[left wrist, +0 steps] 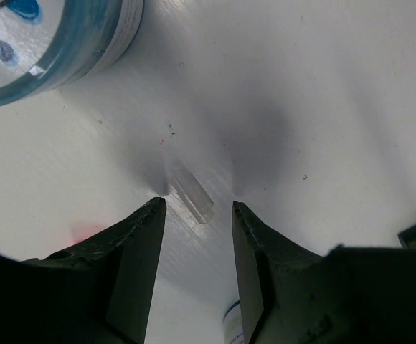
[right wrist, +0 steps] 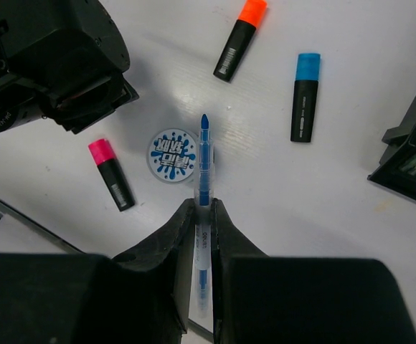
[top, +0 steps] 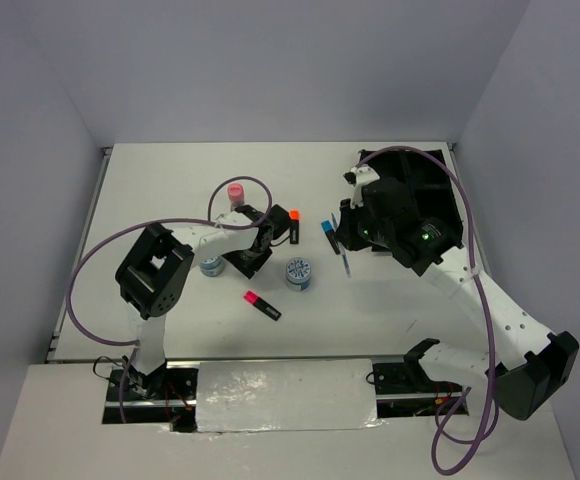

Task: Sort the stationery into containers
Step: Close the pen cap on the pen.

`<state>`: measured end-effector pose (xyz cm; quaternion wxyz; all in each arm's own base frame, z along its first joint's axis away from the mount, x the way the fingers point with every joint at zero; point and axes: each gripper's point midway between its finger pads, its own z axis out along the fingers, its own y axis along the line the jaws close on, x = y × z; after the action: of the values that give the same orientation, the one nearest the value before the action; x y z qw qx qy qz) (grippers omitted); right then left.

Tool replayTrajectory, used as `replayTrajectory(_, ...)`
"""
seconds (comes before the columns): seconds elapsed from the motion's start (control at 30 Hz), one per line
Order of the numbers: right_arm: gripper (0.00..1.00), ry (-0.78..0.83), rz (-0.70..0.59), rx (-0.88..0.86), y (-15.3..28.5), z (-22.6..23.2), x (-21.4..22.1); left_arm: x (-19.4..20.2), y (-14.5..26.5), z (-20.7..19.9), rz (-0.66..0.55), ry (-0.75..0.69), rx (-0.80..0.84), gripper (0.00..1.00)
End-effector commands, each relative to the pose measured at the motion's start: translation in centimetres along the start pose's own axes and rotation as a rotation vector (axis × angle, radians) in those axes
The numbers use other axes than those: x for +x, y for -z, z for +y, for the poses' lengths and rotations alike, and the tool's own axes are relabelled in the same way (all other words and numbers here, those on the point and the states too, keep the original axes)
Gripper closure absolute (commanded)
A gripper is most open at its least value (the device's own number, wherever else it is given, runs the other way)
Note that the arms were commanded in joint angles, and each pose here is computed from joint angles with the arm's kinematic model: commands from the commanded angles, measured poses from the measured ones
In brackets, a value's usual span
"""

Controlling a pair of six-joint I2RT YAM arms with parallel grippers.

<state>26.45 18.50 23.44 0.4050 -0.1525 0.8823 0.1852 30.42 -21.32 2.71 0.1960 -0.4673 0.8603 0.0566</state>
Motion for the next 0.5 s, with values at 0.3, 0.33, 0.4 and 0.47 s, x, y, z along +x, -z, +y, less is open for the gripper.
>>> replayTrajectory(0.3, 1.00, 0.025, -0.038, -0.037, -0.2, 0.7, -0.8, -0.1, -1.0, 1.3, -0.017, 0.025, -0.035, 0.50)
replayTrajectory(0.33, 1.00, 0.026, -0.040, -0.039, -0.1, 0.8, -0.8, -0.1, -1.0, 1.4, -0.019, 0.025, -0.039, 0.51)
replayTrajectory(0.4, 1.00, 0.028, -0.046, -0.042, -0.1, 0.9, -0.9, -0.2, -1.1, 1.6, -0.025, 0.021, -0.046, 0.51)
replayTrajectory(0.47, 1.00, 0.028, -0.046, -0.042, 0.0, 0.9, -0.9, -0.1, -1.2, 1.7, -0.027, 0.015, -0.052, 0.53)
